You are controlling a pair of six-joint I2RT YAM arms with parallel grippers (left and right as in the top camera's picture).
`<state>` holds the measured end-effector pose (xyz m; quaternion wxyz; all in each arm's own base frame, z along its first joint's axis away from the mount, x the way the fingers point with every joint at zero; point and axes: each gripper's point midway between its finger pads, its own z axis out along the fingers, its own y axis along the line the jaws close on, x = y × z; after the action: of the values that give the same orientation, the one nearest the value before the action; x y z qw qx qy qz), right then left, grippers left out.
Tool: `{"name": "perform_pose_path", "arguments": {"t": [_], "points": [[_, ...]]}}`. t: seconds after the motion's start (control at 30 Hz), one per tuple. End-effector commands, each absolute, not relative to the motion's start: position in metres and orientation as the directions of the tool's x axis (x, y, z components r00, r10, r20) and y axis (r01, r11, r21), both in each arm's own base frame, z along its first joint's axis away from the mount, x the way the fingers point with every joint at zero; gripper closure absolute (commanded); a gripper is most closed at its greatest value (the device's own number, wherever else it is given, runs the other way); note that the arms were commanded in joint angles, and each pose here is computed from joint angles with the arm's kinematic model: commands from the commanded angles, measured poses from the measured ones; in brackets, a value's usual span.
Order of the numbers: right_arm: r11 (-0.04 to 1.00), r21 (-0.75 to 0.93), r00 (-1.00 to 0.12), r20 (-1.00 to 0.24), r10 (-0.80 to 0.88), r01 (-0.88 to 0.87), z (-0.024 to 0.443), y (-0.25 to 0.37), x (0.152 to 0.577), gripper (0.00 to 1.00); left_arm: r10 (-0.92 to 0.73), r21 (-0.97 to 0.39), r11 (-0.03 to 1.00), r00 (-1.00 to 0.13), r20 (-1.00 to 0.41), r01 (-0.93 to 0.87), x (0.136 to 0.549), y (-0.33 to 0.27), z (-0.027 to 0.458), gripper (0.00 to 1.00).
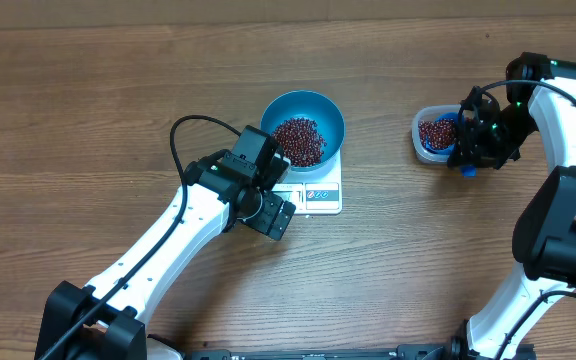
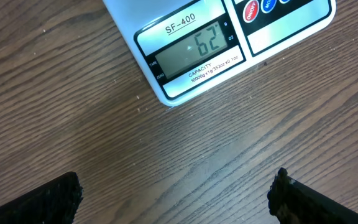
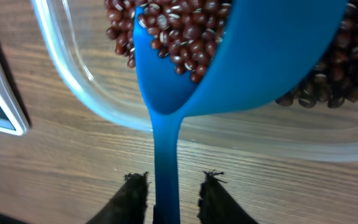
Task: Scoop item into bowl and weigh 150g on scale
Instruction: 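Drag the scoop through the beans to fill it with right gripper, then lift the filled scoop and carry it over the teal bowl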
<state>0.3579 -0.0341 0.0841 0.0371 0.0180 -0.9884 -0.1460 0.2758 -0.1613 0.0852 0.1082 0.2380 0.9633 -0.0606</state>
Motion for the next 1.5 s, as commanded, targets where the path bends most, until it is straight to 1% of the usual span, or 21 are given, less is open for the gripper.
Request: {"name": "perform_pose_path", "arguments": {"t": [0.0,0.07,0.17,0.37,0.43,0.47,0.53,0.6,0.83,0.9,1.0,1.17,1.47], "points": [[0.958,0.286,-0.998,0.066,-0.012,0.008,0.084,-0.036,0.360,0.79,0.457,-0.050,0.874,-0.852,-0.258,0.484,0.278,-0.159,0.092,0.00],[0.953,0.304,-0.998,0.066,-0.011,0.010,0.085,-0.032,0.360,0.84,0.457,-0.050,0.874,-0.852,-0.258,0.484,0.278,-0.159,0.092,0.01],[0.943,0.332,-0.998,0.066,-0.009,0.014,0.086,-0.028,0.359,0.96,0.457,-0.050,0.874,-0.852,-0.258,0.484,0.278,-0.159,0.092,0.00],[0.934,0.355,-0.998,0.069,0.006,0.030,0.089,-0.028,0.358,0.96,0.456,-0.050,0.874,-0.852,-0.257,0.483,0.278,-0.159,0.091,0.01],[0.921,0.386,-0.998,0.054,0.023,0.042,0.096,-0.029,0.361,0.96,0.457,-0.050,0.874,-0.852,-0.257,0.484,0.278,-0.159,0.091,0.00],[0.902,0.431,-0.999,0.029,0.020,0.031,0.103,-0.026,0.364,0.96,0.456,-0.050,0.874,-0.852,-0.258,0.483,0.278,-0.159,0.092,0.00],[0.829,0.560,-0.998,-0.050,0.043,0.008,0.129,-0.023,0.375,0.96,0.456,-0.050,0.874,-0.852,-0.258,0.483,0.278,-0.159,0.092,0.00],[0.791,0.612,-0.994,-0.064,0.086,0.029,0.136,-0.025,0.377,0.96,0.457,-0.050,0.874,-0.852,-0.257,0.484,0.278,-0.159,0.091,0.00],[0.778,0.622,-0.987,-0.051,0.150,0.087,0.138,-0.047,0.372,0.96,0.456,-0.050,0.874,-0.852,-0.258,0.483,0.278,-0.159,0.092,0.00],[0.760,0.644,-0.985,-0.061,0.162,0.085,0.141,-0.046,0.374,0.96,0.457,-0.050,0.874,-0.852,-0.257,0.484,0.278,-0.159,0.091,0.00],[0.717,0.696,-0.984,-0.106,0.141,0.027,0.150,-0.039,0.376,0.96,0.457,-0.050,0.874,-0.852,-0.258,0.484,0.278,-0.159,0.092,0.00],[0.695,0.719,-0.985,-0.115,0.130,0.008,0.156,-0.033,0.375,0.96,0.457,-0.050,0.874,-0.852,-0.258,0.484,0.278,-0.159,0.092,0.00],[0.586,0.792,-0.968,-0.248,0.047,-0.174,0.195,0.003,0.381,0.96,0.457,-0.050,0.874,-0.852,-0.257,0.484,0.278,-0.159,0.091,0.00]]}}
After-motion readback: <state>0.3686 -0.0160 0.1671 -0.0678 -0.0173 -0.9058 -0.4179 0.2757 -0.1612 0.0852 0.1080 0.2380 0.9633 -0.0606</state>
